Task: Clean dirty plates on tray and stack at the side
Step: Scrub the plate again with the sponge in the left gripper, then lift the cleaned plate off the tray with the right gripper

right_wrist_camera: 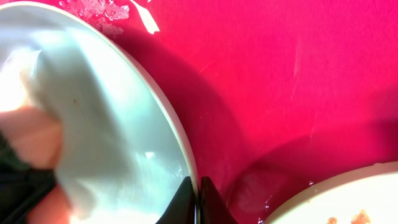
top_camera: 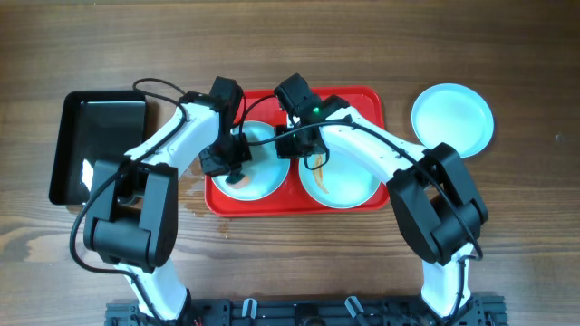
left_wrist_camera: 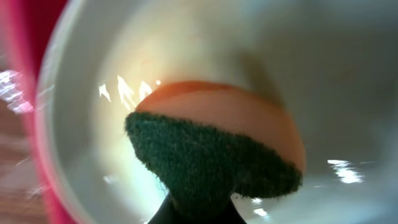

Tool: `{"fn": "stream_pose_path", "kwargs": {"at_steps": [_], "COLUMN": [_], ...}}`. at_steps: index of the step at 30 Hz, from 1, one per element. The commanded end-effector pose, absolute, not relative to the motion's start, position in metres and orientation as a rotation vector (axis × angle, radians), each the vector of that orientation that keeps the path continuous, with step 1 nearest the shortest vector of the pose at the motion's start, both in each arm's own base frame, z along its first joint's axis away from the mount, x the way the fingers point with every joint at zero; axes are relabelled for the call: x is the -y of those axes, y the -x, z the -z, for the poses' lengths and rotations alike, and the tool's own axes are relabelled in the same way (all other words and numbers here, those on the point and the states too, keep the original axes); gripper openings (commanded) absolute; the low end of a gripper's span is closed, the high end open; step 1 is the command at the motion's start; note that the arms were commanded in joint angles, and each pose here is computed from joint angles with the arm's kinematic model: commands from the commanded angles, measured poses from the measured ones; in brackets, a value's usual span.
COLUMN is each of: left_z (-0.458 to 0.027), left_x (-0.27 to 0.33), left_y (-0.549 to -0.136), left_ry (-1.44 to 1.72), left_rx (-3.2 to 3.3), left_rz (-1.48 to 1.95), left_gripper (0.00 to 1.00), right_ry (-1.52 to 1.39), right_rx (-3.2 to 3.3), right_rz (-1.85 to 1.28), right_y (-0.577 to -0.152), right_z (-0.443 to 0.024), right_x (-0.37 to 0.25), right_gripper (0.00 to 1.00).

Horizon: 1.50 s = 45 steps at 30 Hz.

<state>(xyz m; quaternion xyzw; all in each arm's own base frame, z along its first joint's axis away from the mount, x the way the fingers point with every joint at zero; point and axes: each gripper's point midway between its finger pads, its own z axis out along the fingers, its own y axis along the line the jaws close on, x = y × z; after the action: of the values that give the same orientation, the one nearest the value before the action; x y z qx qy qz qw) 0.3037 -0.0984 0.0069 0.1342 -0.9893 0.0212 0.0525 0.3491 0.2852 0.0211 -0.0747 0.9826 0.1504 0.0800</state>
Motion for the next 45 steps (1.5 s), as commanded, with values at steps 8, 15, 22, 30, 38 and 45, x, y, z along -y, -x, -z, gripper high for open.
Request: {"fn": "stream_pose_path", "kwargs": {"at_steps": [8,15,22,30,38,45], "left_z": [-0.017,-0.043,-0.100,-0.113,-0.110,-0.110], "left_x": [0.035,0.049,0.093,0.107,0.107,0.107], "left_y": [-0.292,-0.319,-0.344,-0.339,-0.341,-0.342], "left_ry": [-0.469,-0.526,-0.551,-0.529,-0.532,-0.533], "left_rx": [3.008,3.158,3.341,3.331,3.336,3.341], "left_rz": [0.485,0.338,-0.174,-0.325,-0.330,-0.326], "left_gripper": [0.04,0.04,0.04,0.04,0.04,0.04], "right_ry": [0.205,0.206,0.288,0.302,0.423,0.494], "right_rx": [-2.923,-2.920,-2.808,-2.547,-2.280,-2.080], "right_rz": [-0.438,-0.439,-0.465,-0.102,0.313,0.625], "right_y": [-0.355,-0.356,-0.380,-0.421,-0.438,-0.438], "right_z": [-0.022,-0.023,-0.049,-0.114,-0.189,-0.228], "right_x": [-0.284,-0.284,-0.291,-0.250,-0.205,-0.204], "right_gripper": [0.04,0.04,0.04,0.04,0.04,0.04]}}
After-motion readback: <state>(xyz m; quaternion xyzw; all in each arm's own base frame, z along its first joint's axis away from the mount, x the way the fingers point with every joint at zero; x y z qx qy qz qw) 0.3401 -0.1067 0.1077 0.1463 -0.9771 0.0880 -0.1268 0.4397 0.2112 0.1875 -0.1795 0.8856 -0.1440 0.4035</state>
